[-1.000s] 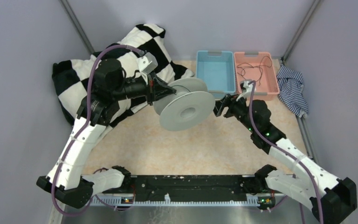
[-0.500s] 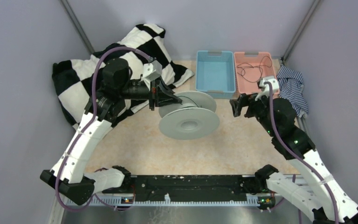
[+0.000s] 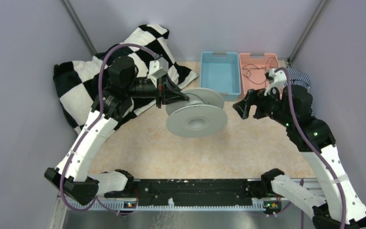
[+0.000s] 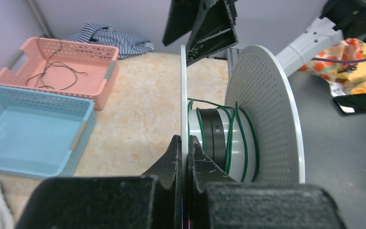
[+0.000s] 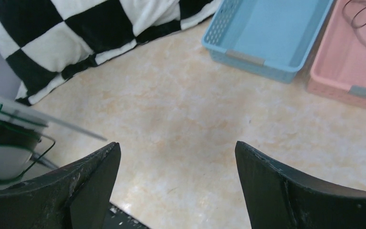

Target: Wrap the cables

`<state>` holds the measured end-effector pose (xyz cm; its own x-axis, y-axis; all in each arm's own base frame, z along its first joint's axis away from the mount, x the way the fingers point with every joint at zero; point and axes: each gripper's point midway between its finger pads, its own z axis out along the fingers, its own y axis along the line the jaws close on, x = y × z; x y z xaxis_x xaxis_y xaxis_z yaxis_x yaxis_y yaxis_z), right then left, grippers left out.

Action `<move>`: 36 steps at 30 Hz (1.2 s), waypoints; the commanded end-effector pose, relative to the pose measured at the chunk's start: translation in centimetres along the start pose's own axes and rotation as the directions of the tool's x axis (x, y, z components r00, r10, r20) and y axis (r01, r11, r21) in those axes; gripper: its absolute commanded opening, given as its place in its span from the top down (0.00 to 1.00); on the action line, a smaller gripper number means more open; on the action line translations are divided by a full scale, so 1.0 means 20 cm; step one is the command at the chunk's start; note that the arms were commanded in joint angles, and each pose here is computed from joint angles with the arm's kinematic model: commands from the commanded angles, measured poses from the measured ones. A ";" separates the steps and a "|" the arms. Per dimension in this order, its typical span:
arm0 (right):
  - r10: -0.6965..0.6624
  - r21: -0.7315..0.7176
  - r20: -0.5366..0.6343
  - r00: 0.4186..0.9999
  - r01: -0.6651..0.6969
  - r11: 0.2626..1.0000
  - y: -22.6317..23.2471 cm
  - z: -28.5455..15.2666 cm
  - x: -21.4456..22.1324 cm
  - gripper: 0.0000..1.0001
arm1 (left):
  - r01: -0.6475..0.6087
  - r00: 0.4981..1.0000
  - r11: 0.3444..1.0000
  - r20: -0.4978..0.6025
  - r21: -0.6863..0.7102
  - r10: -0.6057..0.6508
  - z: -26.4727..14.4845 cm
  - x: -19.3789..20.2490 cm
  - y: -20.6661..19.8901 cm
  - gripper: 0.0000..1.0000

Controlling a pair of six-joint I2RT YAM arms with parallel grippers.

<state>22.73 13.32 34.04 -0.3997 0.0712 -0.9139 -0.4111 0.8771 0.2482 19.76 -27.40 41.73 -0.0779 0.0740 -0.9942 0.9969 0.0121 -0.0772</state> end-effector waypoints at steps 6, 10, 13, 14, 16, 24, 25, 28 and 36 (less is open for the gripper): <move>0.324 -0.324 -0.197 0.925 -0.374 0.869 0.26 0.00 0.00 0.14 | -0.126 0.987 0.986 0.082 -0.112 0.135 -0.04 -0.21 0.03 1.00; 0.400 -0.416 -0.214 0.891 -0.454 0.788 0.31 -0.01 -0.04 0.17 | -0.138 0.985 0.981 0.086 -0.136 0.150 -0.05 -0.19 0.04 1.00; 0.465 -0.467 -0.270 0.844 -0.536 0.703 0.35 0.01 -0.02 0.18 | -0.140 0.985 0.982 0.086 -0.125 0.151 -0.05 -0.19 0.03 1.00; 0.487 -0.473 -0.294 0.822 -0.568 0.673 0.36 0.03 0.00 0.20 | -0.141 0.985 0.983 0.087 -0.118 0.152 -0.04 -0.19 0.03 1.00; 0.521 -0.476 -0.340 0.783 -0.621 0.623 0.36 0.05 0.05 0.24 | -0.143 0.985 0.984 0.086 -0.103 0.152 -0.04 -0.19 0.02 1.00; 0.573 -0.505 -0.375 0.729 -0.679 0.533 0.36 0.11 0.08 0.25 | -0.135 0.986 0.987 0.086 -0.082 0.142 -0.03 -0.17 0.02 1.00; 0.579 -0.514 -0.372 0.726 -0.680 0.523 0.37 0.11 0.07 0.25 | -0.137 0.986 0.987 0.088 -0.085 0.144 -0.03 -0.18 0.02 1.00; 0.591 -0.537 -0.372 0.715 -0.686 0.492 0.38 0.11 0.06 0.24 | -0.138 0.985 0.987 0.088 -0.087 0.145 -0.03 -0.18 0.02 1.00; 0.540 -0.586 -0.414 0.733 -0.668 0.458 0.53 0.15 0.07 0.24 | -0.133 0.986 0.988 0.091 -0.076 0.139 -0.02 -0.18 0.02 1.00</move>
<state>20.90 22.55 32.54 -0.8657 0.3560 -0.3518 -0.3241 0.1367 0.9361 21.25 -27.16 42.64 -0.0357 0.0465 -0.9983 0.9932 0.1125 -0.0303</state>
